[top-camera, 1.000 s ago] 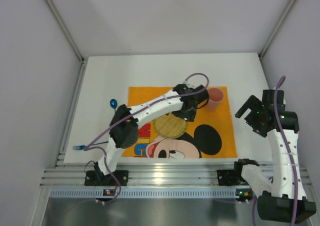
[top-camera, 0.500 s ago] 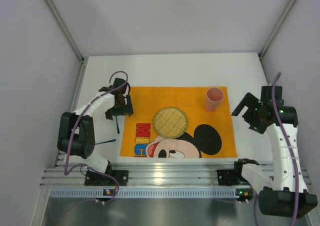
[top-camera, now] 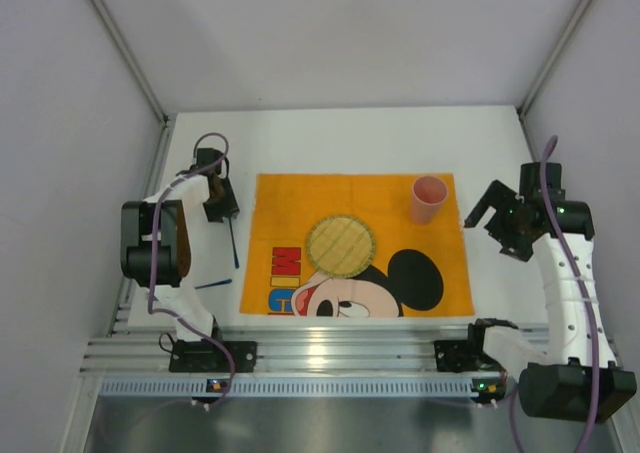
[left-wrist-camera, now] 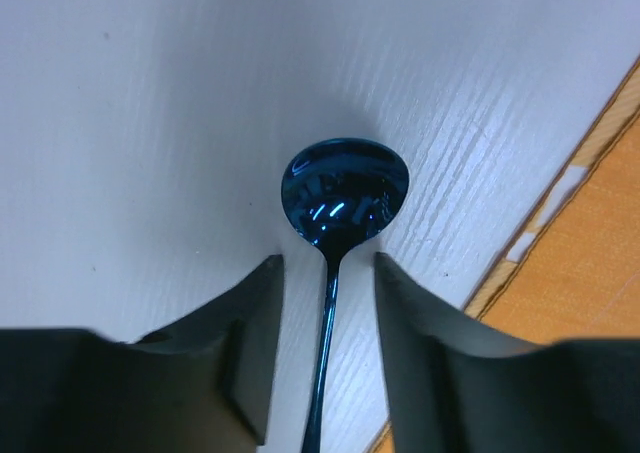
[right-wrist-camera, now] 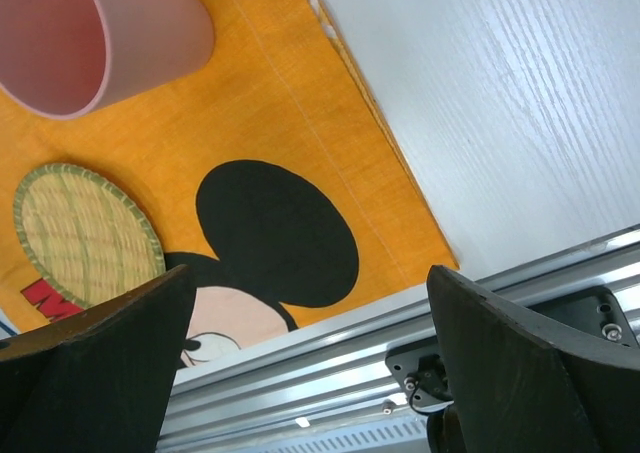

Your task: Set the dinner table for one person

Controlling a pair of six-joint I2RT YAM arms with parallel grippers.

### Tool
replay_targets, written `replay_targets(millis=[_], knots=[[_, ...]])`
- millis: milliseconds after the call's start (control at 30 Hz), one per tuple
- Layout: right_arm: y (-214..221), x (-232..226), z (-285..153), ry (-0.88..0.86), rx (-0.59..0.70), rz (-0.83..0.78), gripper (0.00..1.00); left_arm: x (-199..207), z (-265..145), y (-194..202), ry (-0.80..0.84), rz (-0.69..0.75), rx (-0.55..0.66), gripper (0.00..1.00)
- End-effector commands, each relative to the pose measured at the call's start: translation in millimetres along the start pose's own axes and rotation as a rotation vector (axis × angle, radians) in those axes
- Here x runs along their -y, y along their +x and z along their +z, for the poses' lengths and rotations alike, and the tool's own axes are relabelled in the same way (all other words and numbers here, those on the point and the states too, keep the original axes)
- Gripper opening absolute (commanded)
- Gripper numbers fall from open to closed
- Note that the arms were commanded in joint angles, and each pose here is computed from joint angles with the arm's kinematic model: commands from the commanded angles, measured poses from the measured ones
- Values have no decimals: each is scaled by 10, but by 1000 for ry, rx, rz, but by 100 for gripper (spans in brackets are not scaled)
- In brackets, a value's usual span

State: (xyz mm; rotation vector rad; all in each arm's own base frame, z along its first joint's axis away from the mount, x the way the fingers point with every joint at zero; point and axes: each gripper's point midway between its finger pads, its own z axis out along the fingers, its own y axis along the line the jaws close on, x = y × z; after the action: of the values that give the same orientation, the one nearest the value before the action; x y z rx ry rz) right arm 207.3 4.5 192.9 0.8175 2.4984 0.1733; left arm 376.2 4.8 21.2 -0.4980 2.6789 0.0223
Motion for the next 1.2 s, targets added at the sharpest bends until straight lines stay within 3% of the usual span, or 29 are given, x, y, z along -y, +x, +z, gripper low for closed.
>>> replay_targets(millis=[0, 100, 133, 200, 333, 533, 733, 867, 933, 1167], knots=[[-137, -30, -34, 13, 45, -14, 100, 74, 182, 87, 58, -2, -26, 42], [-152, -18, -9, 27, 43, -10, 100, 1, 313, 243, 21, -12, -72, 21], [-162, -8, 2, 35, 44, -10, 100, -3, 335, 270, 17, -12, -80, 9], [-173, -15, 24, 38, 41, -11, 100, -13, 396, 310, 8, -15, -100, 0], [-226, -55, 12, 29, 48, -5, 100, 7, 361, 196, 3, -18, -95, 0], [-423, -200, -220, -22, 112, 2, 100, 173, -124, -339, -1, -56, 2, 0], [-515, -389, -508, -111, 142, 22, 100, 1254, -801, -527, 134, 3, 116, 0], [-488, -419, -622, -143, 152, 21, 100, 2240, -1191, -165, 248, 115, 143, 0], [-434, -377, -638, -137, 147, 10, 100, 2604, -1183, 204, 256, 176, 106, 0], [-260, -216, -779, -114, 151, -38, 100, 3382, -1106, 983, 346, 234, 3, 0]])
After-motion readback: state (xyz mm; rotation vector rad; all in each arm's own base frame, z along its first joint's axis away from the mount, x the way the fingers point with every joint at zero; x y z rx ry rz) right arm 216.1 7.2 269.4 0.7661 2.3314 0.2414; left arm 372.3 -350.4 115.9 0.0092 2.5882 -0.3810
